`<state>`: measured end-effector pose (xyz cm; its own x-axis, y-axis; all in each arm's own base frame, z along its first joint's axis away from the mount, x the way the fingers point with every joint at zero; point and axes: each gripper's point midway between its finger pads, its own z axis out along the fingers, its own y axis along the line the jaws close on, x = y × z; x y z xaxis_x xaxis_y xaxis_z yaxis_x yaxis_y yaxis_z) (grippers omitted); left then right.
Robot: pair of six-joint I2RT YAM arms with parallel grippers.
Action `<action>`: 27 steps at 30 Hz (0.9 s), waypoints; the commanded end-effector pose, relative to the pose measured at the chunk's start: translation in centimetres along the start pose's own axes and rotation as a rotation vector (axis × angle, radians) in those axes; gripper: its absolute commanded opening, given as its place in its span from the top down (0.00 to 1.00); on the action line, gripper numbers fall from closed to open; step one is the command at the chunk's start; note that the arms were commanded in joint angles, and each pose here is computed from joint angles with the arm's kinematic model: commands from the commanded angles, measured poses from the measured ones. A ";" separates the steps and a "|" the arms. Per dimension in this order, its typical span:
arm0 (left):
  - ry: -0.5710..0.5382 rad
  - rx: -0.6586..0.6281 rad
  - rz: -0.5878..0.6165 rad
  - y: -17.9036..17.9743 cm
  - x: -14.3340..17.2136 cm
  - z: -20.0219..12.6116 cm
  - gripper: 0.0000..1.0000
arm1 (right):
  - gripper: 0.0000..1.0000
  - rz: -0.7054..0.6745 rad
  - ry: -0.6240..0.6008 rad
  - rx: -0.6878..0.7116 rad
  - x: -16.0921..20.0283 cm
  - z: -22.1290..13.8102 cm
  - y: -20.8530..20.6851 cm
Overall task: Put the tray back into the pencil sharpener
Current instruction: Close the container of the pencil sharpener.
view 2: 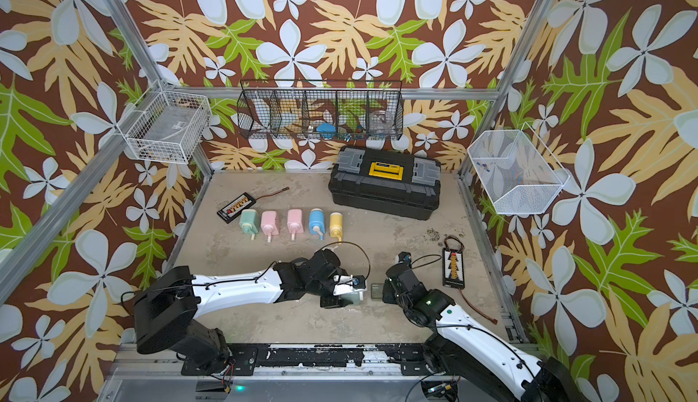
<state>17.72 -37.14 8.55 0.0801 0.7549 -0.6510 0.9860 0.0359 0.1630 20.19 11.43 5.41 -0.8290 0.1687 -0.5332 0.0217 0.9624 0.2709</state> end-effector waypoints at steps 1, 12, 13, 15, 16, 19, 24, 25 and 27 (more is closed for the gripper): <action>-0.006 -0.042 0.008 0.9 -0.7 0.3 0.49 | 0.75 -0.009 0.032 -0.034 0.7 0.2 0.5; 0.013 -0.024 0.022 0.5 -0.9 1.9 0.47 | 0.78 -0.020 0.056 -0.039 1.3 1.0 0.6; 0.012 -0.021 0.021 0.5 -0.9 2.0 0.47 | 0.79 -0.020 0.058 -0.040 1.3 1.1 0.6; 0.017 -0.018 0.017 0.5 -0.8 2.3 0.47 | 0.80 -0.021 0.059 -0.046 1.4 1.2 0.7; 0.014 -0.017 0.015 0.5 -0.9 2.3 0.47 | 0.81 -0.022 0.060 -0.049 1.4 1.2 0.7; 0.015 -0.013 0.010 0.5 -0.9 2.5 0.47 | 0.83 -0.026 0.070 -0.067 1.5 1.3 1.2; 0.028 -0.017 0.002 0.6 -0.5 2.8 0.47 | 0.85 -0.032 0.088 -0.102 1.5 1.7 2.0; 0.029 -0.023 0.004 0.7 -0.6 2.8 0.47 | 0.86 -0.036 0.093 -0.104 1.6 1.8 2.1; 0.042 -0.037 -0.001 0.9 -0.3 3.0 0.47 | 0.86 -0.041 0.104 -0.114 1.8 1.9 2.4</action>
<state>18.53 -39.01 6.62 0.0709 0.7825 -0.6186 0.9844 0.0454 0.1702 19.46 13.42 3.01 -0.8854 0.1114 -0.4512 -0.0393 0.9494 0.3115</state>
